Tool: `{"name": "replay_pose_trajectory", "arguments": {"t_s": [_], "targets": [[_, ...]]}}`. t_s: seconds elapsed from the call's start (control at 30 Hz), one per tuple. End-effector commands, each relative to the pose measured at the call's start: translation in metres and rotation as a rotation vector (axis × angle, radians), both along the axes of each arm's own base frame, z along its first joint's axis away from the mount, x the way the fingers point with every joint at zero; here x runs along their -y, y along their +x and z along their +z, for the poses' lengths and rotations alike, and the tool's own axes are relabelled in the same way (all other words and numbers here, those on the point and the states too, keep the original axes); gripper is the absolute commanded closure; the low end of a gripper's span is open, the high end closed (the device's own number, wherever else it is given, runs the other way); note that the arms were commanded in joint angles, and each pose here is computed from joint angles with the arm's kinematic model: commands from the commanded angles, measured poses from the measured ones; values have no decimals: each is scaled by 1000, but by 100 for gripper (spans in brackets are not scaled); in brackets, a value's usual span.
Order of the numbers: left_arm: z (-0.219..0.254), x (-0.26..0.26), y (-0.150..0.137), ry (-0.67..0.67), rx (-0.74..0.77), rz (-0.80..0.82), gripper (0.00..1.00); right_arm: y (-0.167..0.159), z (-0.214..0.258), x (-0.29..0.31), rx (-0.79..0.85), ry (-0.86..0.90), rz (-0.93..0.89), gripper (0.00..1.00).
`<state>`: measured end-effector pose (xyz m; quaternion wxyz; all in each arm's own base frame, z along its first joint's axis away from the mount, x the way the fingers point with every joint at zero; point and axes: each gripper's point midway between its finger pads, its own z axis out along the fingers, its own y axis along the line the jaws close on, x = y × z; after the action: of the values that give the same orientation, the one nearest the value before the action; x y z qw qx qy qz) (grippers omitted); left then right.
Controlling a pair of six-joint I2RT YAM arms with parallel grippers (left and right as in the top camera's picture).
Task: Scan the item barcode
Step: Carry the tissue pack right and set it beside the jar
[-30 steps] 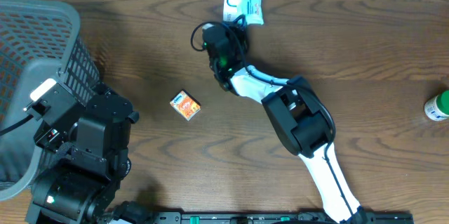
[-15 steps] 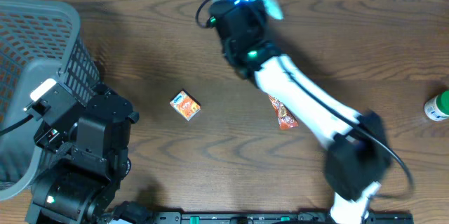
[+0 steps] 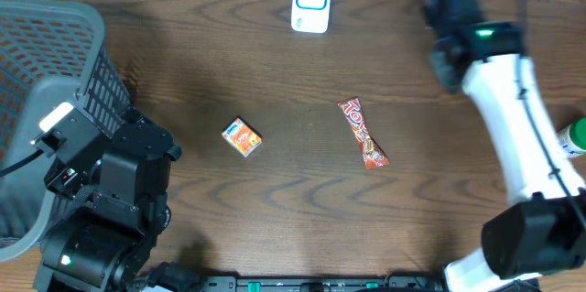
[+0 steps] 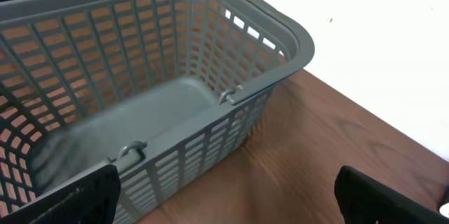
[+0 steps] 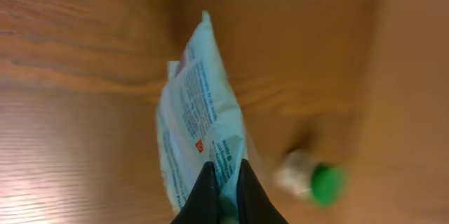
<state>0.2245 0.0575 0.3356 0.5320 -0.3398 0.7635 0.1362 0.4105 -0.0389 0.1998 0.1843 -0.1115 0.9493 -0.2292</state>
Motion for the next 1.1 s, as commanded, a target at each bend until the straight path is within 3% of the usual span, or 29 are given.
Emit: {"name": "replay_pose_trajectory", "arguments": {"t_s": [0.0,0.23,0.3,0.47,0.83,0.97,1.07], "targets": [[6,-3,-2,-3,17,14,2,-9,-28,18,5,339,-175,99],[6,-3,-2,-3,17,14,2,-31,-74,124,80,389,-478,99],[6,-3,-2,-3,17,14,2,-33,-83,157,174,434,-564,99],[6,-3,-2,-3,17,14,2,-32,-93,189,309,505,-646,99],[6,-3,-2,-3,17,13,2,-57,-129,221,412,509,-780,97],[6,-3,-2,-3,17,14,2,-57,-127,221,424,516,-796,62],[6,-3,-2,-3,17,14,2,-56,-105,222,481,519,-803,44]]}}
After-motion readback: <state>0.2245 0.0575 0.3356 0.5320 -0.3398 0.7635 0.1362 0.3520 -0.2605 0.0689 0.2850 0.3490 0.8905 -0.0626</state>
